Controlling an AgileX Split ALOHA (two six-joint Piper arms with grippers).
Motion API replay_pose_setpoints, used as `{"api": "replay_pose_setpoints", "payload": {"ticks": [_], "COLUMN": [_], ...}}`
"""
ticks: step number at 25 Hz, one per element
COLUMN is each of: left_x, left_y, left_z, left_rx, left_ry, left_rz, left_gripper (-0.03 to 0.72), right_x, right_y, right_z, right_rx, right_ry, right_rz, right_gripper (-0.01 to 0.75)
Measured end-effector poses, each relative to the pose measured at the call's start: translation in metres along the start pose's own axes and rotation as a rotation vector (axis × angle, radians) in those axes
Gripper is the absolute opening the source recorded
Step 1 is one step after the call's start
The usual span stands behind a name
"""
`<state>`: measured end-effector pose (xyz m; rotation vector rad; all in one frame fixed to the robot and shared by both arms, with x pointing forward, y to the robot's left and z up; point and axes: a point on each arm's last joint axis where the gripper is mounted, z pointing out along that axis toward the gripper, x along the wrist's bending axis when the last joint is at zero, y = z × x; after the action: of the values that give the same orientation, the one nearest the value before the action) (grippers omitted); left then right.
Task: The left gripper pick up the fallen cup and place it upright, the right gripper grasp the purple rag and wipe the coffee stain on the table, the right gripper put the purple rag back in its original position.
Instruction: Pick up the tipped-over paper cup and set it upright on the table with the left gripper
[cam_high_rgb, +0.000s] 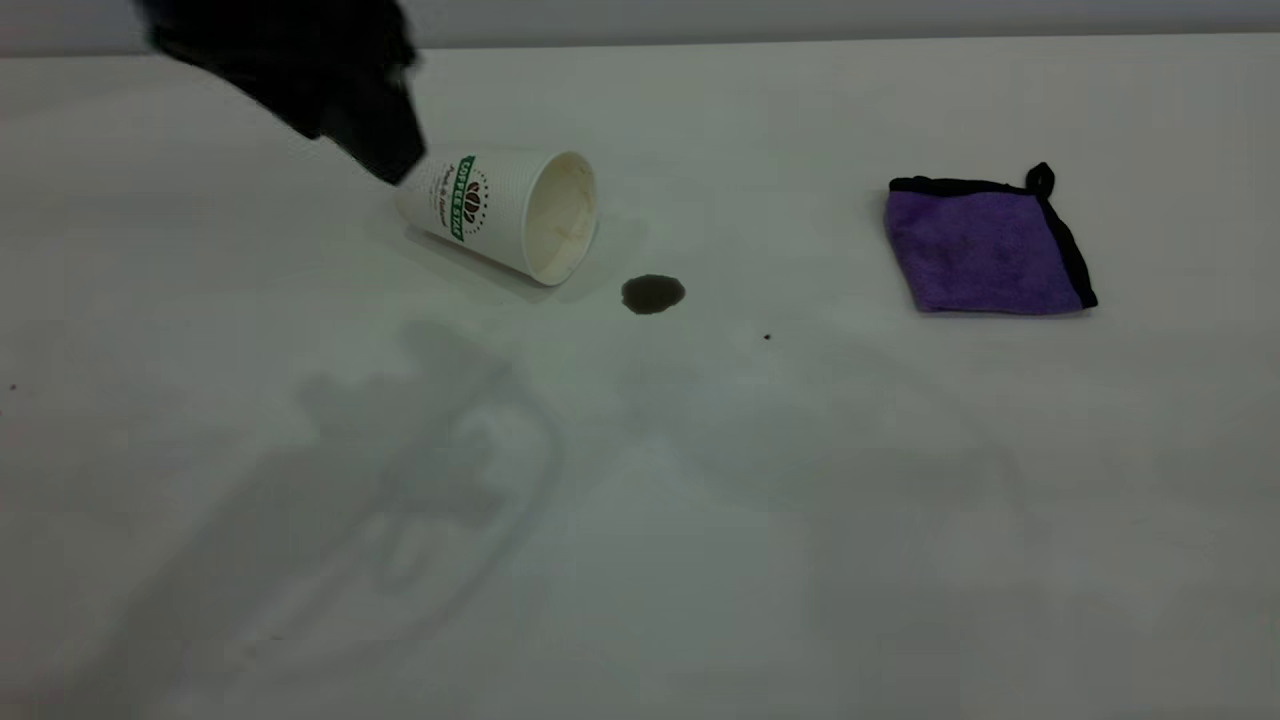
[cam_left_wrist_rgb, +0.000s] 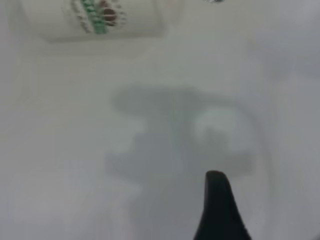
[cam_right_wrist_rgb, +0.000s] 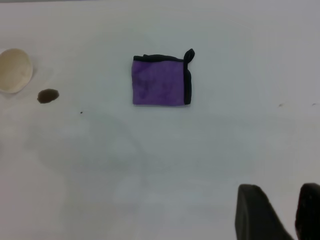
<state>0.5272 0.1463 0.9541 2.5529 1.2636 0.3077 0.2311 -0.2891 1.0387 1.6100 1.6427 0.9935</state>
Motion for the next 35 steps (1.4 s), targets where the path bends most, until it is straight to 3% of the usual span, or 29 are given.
{"api": "replay_pose_setpoints", "payload": {"ticks": [7,16,26,35], "left_x": [-0.002,-0.014,-0.011,-0.01], "left_y": [0.043,0.096,0.089,0.081], "left_z": [0.055,0.108,0.145,0.168], "left_rx": [0.017,-0.091,-0.068,-0.058], "left_ry": [0.178,0.29,0.425,0.464], "left_rz": [-0.079,-0.094,-0.078,-0.04], "left_gripper": [0.538,0.538,0.538,0.538], "right_x": [0.0,0.0,0.0,0.0], "right_y": [0.0,0.0,0.0,0.0], "right_z": [0.0,0.0,0.0,0.0], "right_rx": [0.0,0.0,0.0,0.0], "right_ry": [0.0,0.0,0.002,0.003], "right_rz": [0.0,0.0,0.001,0.001], "right_gripper": [0.239,0.239,0.239,0.239]}}
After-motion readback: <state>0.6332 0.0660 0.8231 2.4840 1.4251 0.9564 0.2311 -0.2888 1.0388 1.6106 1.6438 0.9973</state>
